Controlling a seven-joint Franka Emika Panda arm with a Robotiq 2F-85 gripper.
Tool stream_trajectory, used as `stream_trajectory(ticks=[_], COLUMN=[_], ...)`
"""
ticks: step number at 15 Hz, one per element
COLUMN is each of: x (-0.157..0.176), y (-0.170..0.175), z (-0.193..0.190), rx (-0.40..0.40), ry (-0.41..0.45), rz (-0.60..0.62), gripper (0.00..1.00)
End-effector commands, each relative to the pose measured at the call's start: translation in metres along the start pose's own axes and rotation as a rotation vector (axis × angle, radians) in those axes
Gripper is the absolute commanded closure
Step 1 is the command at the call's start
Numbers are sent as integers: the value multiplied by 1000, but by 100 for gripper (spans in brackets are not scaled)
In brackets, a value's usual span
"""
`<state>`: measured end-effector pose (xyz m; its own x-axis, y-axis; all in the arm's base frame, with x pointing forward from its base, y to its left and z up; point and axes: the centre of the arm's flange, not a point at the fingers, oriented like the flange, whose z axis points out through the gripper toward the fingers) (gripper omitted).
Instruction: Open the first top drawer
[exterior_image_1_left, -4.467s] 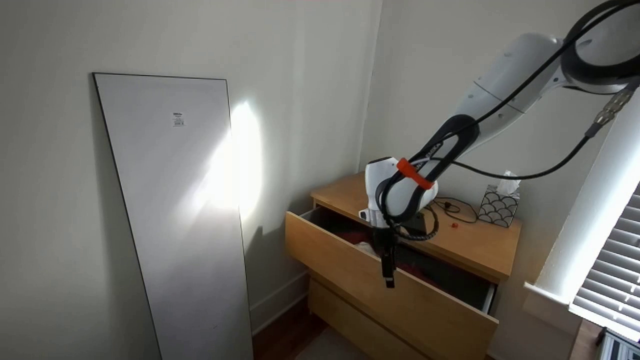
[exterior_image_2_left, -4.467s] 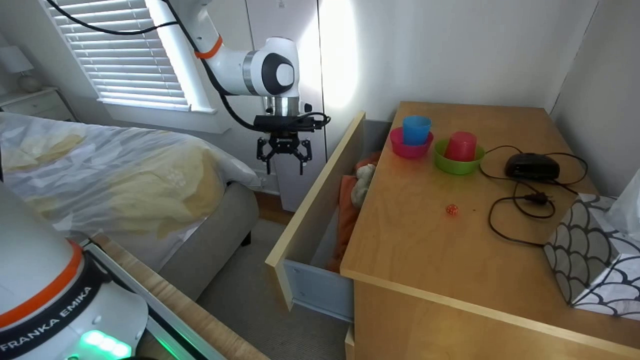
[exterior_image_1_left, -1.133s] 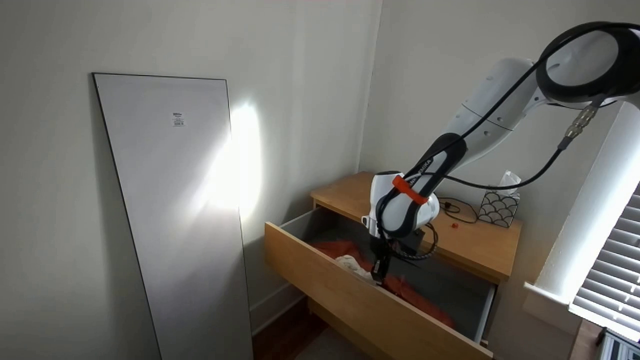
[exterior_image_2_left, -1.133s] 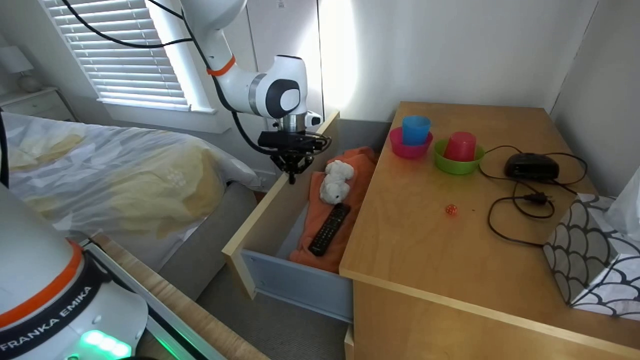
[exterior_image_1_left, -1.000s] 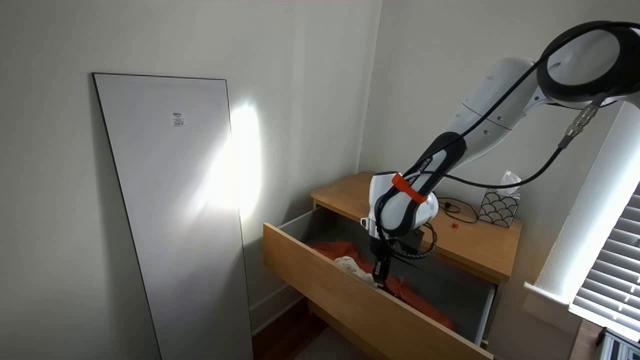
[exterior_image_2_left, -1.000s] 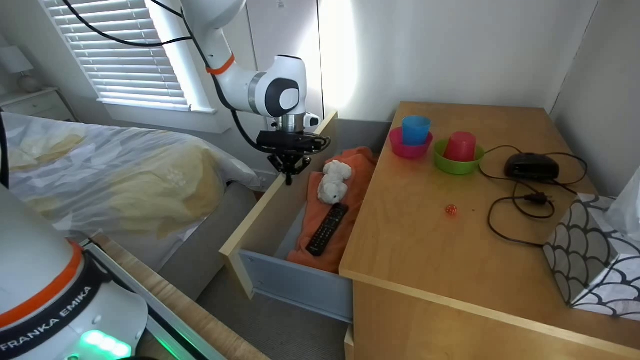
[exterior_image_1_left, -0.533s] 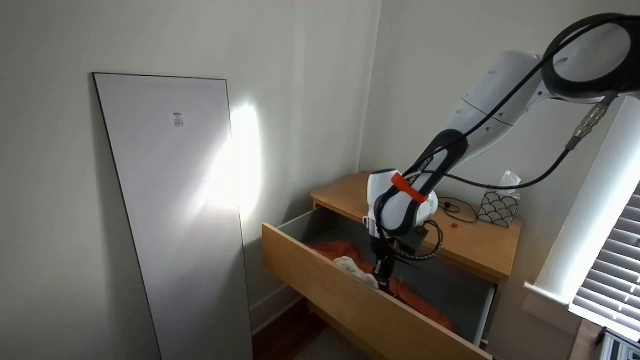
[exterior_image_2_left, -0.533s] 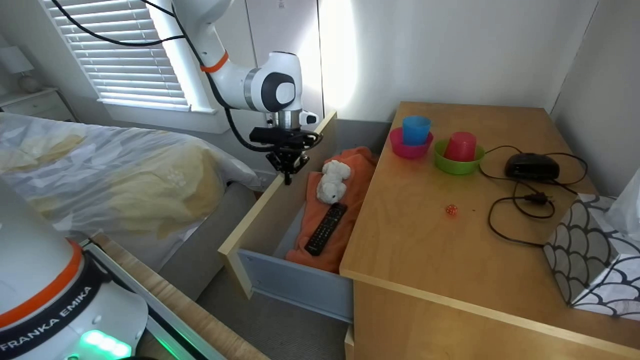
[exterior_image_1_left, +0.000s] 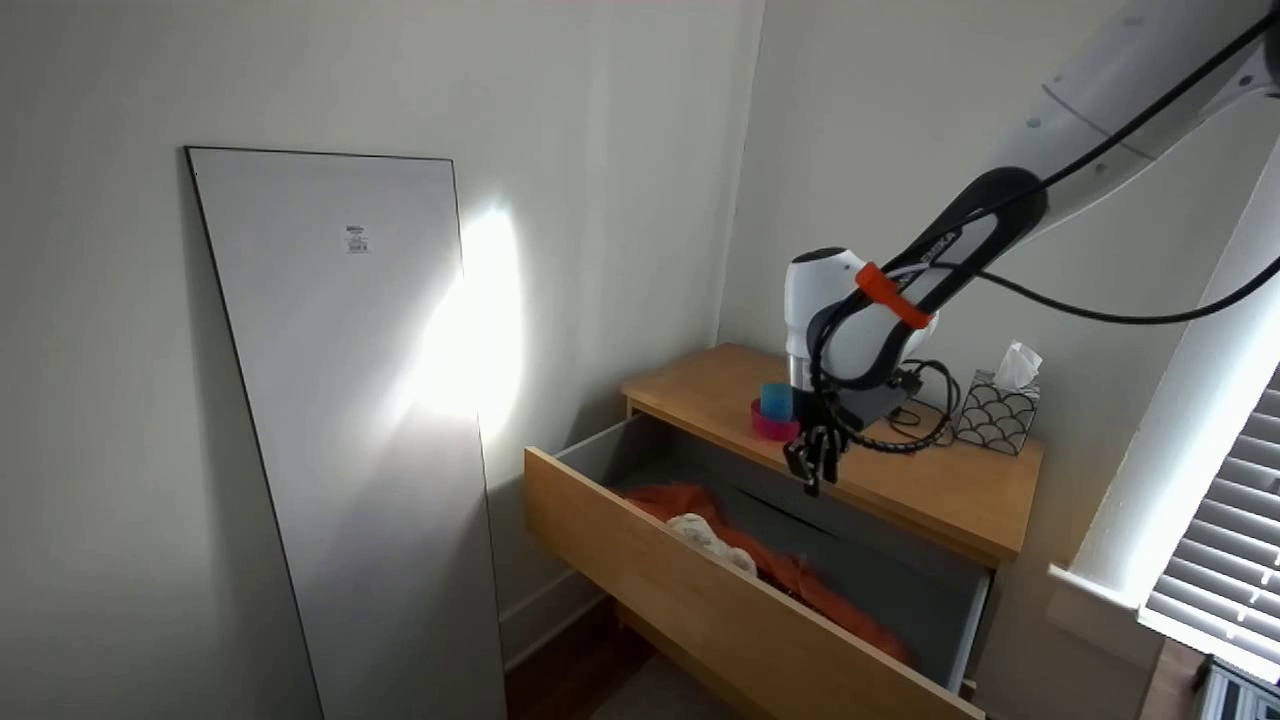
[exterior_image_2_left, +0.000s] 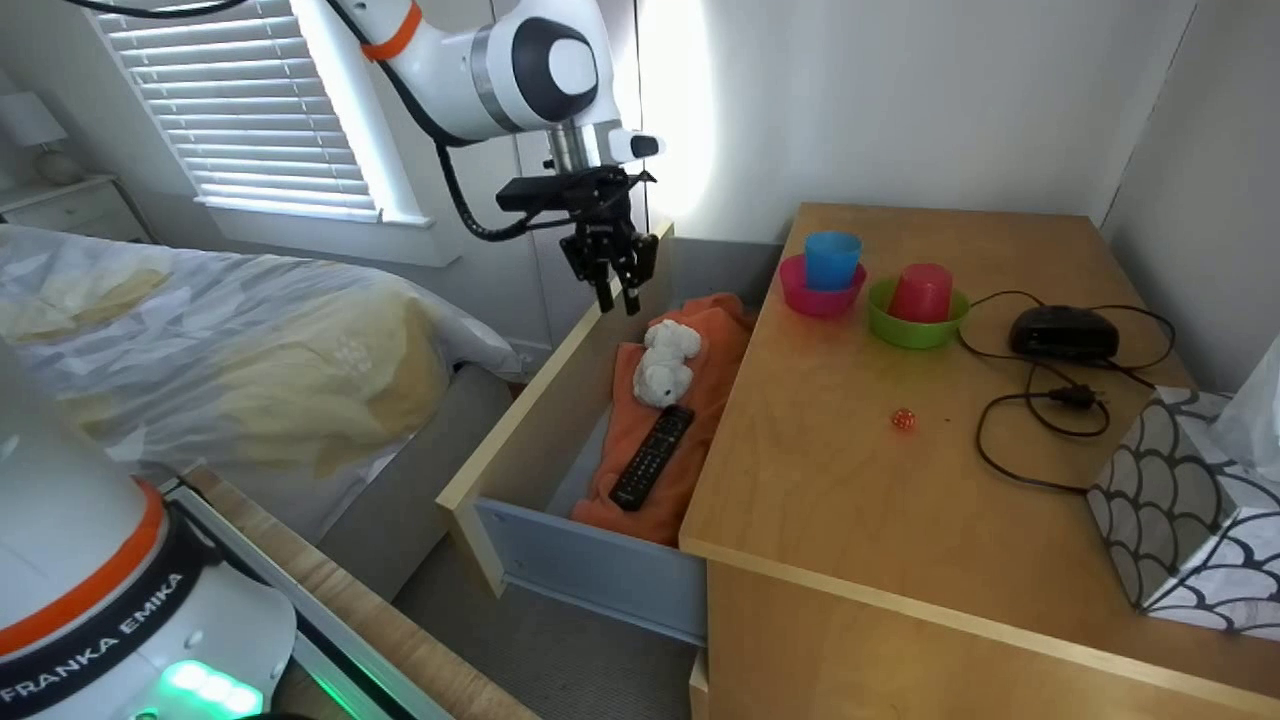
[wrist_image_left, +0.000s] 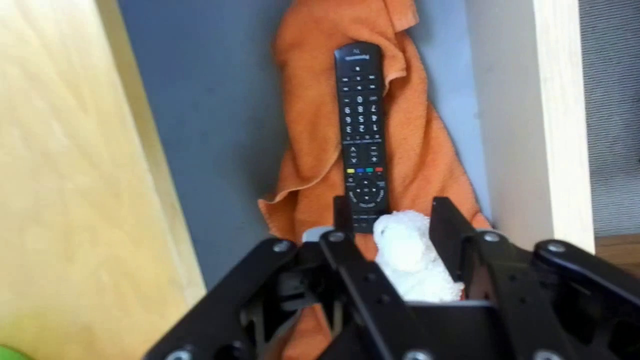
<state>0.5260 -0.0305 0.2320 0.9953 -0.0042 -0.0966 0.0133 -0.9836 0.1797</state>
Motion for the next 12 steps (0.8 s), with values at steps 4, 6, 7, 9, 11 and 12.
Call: stream_trajectory(ticks=[4, 6, 7, 9, 11, 12], x=[-74, -49, -57, -66, -69, -69], y=[54, 54, 58, 60, 58, 58], z=[-86, -75, -85, -93, -92, -91], rx=[-45, -36, -34, -30, -30, -30], ry=[-45, -44, -41, -29, -32, -34], rz=[99, 95, 100, 104, 101, 99], gripper=[2, 10, 4, 0, 0, 0])
